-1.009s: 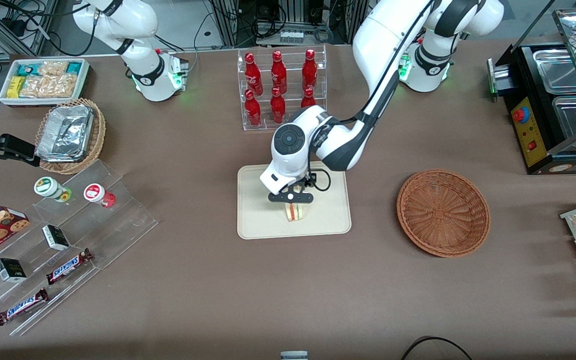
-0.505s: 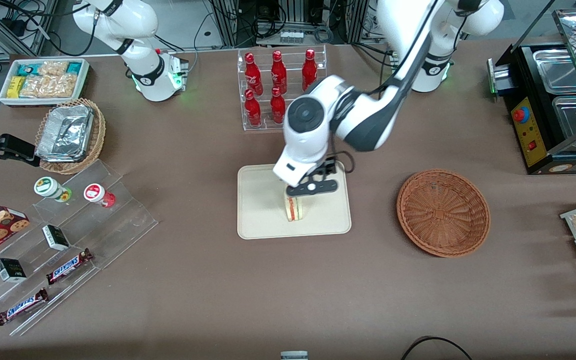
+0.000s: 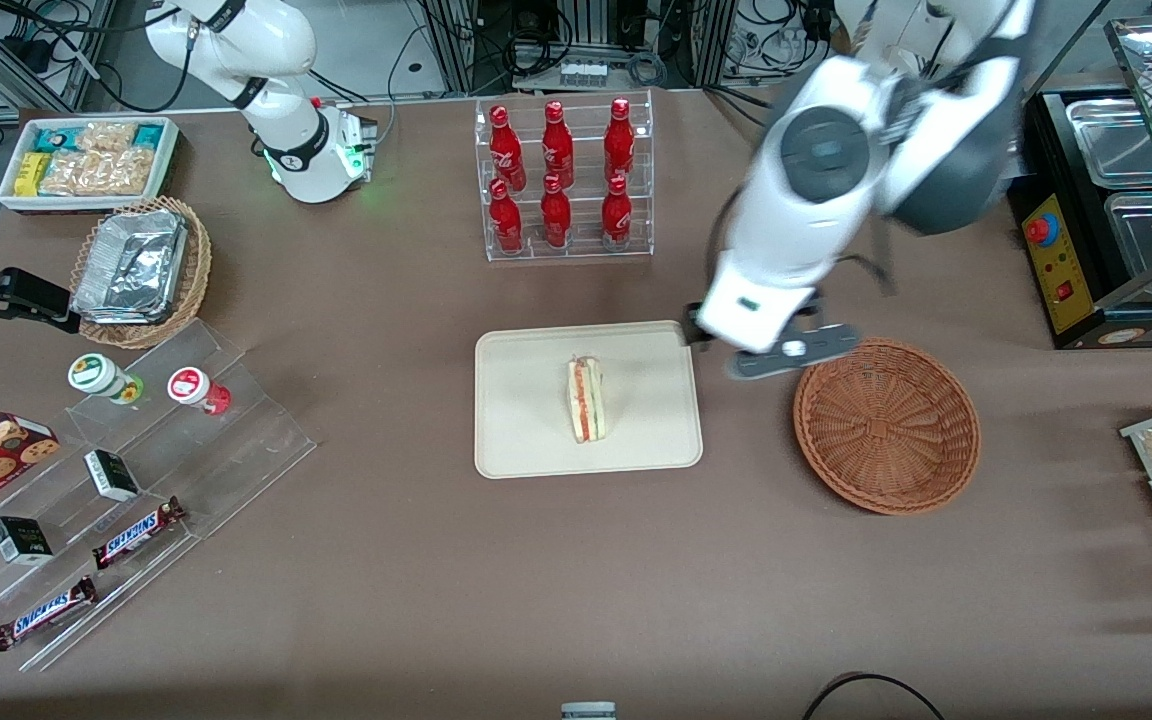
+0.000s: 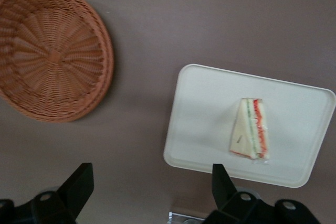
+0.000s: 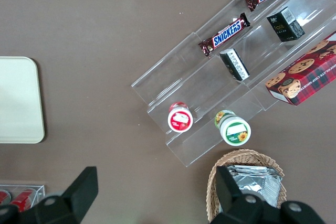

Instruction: Place sandwich from basket to tray

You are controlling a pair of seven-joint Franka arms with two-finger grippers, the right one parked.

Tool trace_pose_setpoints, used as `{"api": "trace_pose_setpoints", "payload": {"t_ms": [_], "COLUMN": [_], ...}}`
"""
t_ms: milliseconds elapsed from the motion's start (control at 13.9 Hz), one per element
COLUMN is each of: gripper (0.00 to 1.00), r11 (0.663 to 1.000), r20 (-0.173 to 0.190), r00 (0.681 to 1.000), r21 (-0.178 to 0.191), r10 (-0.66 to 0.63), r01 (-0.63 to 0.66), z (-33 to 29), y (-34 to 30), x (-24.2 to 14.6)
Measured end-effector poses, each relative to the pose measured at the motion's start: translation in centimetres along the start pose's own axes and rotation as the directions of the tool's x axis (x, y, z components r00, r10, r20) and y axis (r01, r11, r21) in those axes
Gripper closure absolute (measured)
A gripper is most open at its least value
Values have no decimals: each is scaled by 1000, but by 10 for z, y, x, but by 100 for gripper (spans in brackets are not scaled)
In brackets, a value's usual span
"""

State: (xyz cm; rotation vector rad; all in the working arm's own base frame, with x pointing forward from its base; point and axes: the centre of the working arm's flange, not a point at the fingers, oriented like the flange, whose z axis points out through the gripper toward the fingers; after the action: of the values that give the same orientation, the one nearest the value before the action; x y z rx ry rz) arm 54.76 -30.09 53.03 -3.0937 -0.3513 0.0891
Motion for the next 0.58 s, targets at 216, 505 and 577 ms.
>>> {"api": "trace_pose_setpoints", "payload": {"t_ms": [216,505,577], "gripper": [0,0,0], "r11": [1000,999,998], "r20": [7,26,24], "r00": [1000,998,998], "r21": [-7,-12,-17], "r10": [10,52,60], "r01": [-10,-52,-60], "z": [-22,-43,-48], "y": [-60,-140,-156], "x": [22,48,51]}}
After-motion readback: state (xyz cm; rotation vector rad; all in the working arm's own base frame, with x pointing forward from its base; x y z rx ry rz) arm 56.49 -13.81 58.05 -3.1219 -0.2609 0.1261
